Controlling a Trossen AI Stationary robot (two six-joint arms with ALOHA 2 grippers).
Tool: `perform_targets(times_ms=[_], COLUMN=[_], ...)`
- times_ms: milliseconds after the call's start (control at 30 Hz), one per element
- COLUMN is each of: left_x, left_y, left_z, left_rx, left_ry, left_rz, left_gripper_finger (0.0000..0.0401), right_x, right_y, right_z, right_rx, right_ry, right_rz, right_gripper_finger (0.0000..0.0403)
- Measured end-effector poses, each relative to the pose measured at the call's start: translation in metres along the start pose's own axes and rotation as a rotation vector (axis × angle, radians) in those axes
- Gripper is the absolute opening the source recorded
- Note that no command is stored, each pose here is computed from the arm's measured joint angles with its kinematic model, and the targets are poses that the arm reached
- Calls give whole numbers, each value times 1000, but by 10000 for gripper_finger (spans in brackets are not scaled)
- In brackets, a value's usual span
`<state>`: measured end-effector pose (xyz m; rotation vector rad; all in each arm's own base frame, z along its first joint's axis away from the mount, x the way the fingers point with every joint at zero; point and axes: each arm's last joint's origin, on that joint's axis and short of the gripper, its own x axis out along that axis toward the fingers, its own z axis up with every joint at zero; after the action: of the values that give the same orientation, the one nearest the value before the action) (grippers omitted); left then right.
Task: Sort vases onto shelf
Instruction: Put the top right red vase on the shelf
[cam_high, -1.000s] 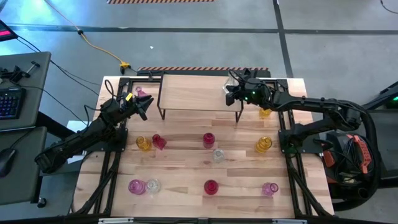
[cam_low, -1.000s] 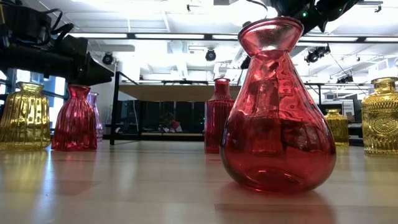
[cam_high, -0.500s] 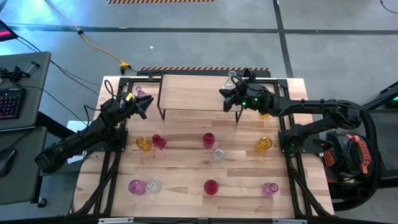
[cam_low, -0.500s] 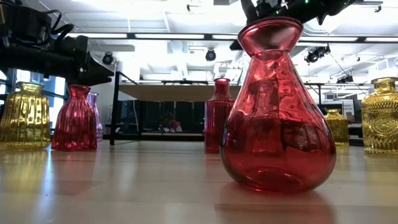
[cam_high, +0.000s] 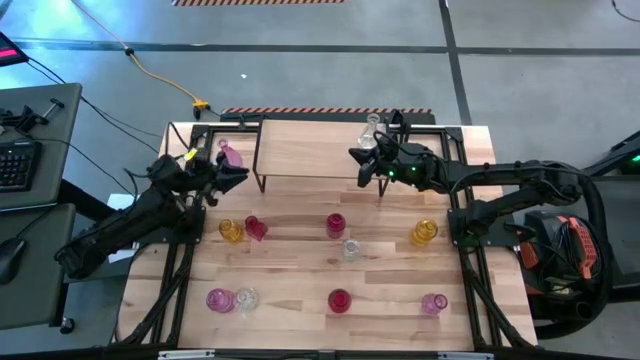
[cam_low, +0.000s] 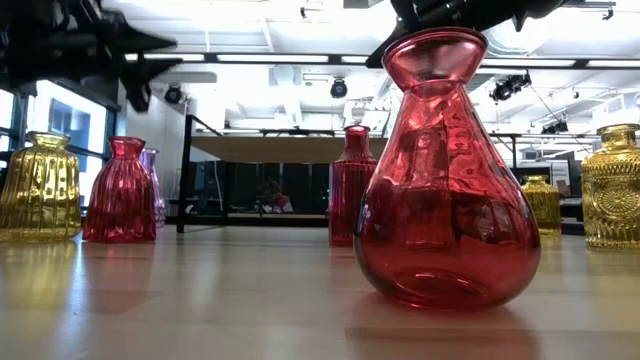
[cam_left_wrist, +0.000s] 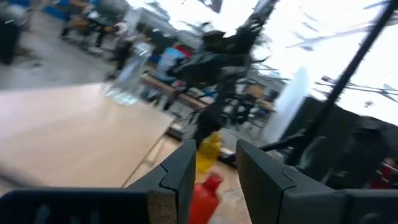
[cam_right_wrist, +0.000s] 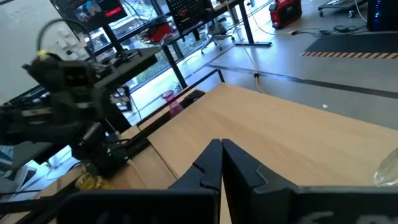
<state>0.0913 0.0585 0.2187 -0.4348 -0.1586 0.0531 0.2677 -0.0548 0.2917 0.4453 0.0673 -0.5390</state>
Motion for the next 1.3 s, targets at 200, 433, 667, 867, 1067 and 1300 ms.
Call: perform_targets(times_ms=[200,433,667,867,1067,1300], left_x=[0,-3,2,12,20,39], left_y=[-21,-42,-52,-51,-48,-49], left_z=[30,60,82,91,97,105], left_rx=[130,243,253,176,153,163], left_ry=[-25,-44,18,169,270,327], left_rz=[-116,-138,-118,-105,-83,-140], left_gripper_finger=[107,107,107,107,107,107], right_x=[0,0,0,0,0,0], right_y=[1,1,1,1,-1,1], right_z=[0,0,0,0,1,0], right_rx=[0,24,24,17,-1,3], right_ry=[-2,-1,-1,-1,-3,22], right_rz=[5,4,5,4,-1,47], right_gripper_finger=[0,0,0,0,0,0])
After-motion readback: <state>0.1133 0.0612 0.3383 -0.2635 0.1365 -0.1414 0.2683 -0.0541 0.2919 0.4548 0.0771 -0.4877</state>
